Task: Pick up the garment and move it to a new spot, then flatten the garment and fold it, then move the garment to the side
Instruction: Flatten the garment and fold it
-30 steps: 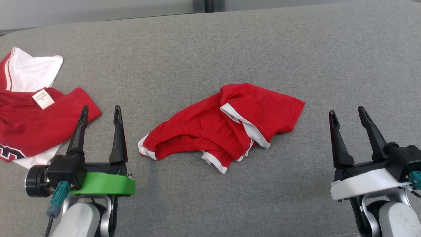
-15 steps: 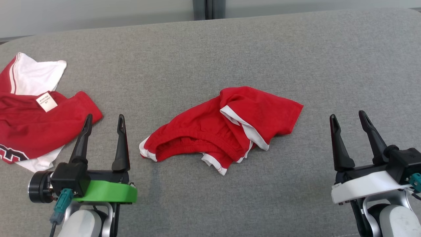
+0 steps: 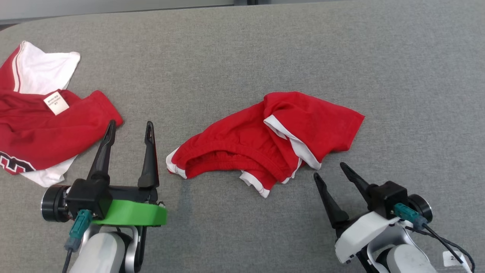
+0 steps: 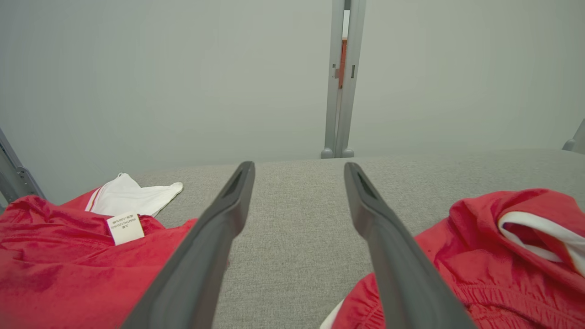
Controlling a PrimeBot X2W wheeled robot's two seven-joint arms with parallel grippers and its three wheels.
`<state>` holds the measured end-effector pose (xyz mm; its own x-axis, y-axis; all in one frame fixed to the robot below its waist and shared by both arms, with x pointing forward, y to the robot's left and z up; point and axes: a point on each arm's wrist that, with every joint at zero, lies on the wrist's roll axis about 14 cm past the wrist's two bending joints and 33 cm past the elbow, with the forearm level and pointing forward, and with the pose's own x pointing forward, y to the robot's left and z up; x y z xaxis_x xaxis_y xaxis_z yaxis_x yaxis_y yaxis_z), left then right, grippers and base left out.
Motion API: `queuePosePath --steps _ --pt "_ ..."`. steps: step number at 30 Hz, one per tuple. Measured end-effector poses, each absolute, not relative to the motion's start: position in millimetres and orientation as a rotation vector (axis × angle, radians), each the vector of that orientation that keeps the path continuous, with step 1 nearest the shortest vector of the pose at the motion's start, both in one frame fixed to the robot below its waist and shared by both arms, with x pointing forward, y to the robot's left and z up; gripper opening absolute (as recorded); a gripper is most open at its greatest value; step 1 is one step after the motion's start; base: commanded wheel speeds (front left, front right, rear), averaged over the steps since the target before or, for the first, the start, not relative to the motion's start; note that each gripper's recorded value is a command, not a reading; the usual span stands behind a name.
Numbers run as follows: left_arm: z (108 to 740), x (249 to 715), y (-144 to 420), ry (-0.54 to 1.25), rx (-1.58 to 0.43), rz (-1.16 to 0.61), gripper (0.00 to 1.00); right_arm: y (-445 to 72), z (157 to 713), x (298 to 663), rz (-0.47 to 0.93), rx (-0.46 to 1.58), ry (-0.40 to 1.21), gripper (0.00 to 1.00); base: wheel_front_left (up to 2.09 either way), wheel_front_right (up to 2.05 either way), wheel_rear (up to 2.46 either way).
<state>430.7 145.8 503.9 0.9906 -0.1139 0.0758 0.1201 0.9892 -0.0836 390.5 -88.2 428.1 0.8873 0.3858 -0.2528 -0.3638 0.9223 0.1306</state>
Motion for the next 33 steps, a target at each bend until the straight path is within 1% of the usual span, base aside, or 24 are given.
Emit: queuePosePath --steps 8,10,11,15,19,22,26,31,32,33 --pt "493.2 436.0 149.9 -0.049 -0.089 -0.103 1.00 -70.6 394.8 407.2 0.443 0.068 0.357 1.00 0.00 0.00 0.00" --pt "490.9 437.1 150.3 -0.044 -0.090 -0.101 1.00 -68.9 389.3 410.7 0.450 0.063 0.367 0.29 0.00 0.00 0.00" --pt "489.9 437.6 150.4 -0.042 -0.089 -0.101 1.00 -68.3 391.2 414.4 0.451 0.064 0.352 0.00 0.00 0.00 0.00" --pt "488.6 439.6 149.6 -0.043 -0.083 -0.103 1.00 -73.3 400.9 425.2 0.438 0.064 0.302 0.00 0.00 0.00 0.00" --pt "488.5 441.7 146.5 -0.046 -0.085 -0.112 1.00 -96.2 418.7 436.6 0.391 0.034 0.235 0.00 0.00 0.00 0.00" --pt "488.9 442.7 143.8 -0.048 -0.088 -0.119 1.00 -118.3 435.1 445.6 0.346 -0.009 0.187 0.00 0.00 0.00 0.00" --pt "489.4 443.5 140.4 -0.051 -0.094 -0.128 1.00 -160.3 452.4 458.0 0.253 -0.081 0.144 0.00 0.00 0.00 0.00" --pt "489.5 443.1 139.2 -0.052 -0.096 -0.133 1.00 -207.4 454.7 469.1 0.138 -0.129 0.142 0.00 0.00 0.00 0.00" --pt "489.2 442.9 139.9 -0.051 -0.095 -0.132 1.00 -212.5 451.5 468.9 0.125 -0.131 0.150 0.14 0.00 0.00 0.00" --pt "488.5 442.6 141.2 -0.048 -0.094 -0.128 1.00 -218.8 447.1 468.3 0.105 -0.125 0.162 0.43 0.00 0.00 0.00"
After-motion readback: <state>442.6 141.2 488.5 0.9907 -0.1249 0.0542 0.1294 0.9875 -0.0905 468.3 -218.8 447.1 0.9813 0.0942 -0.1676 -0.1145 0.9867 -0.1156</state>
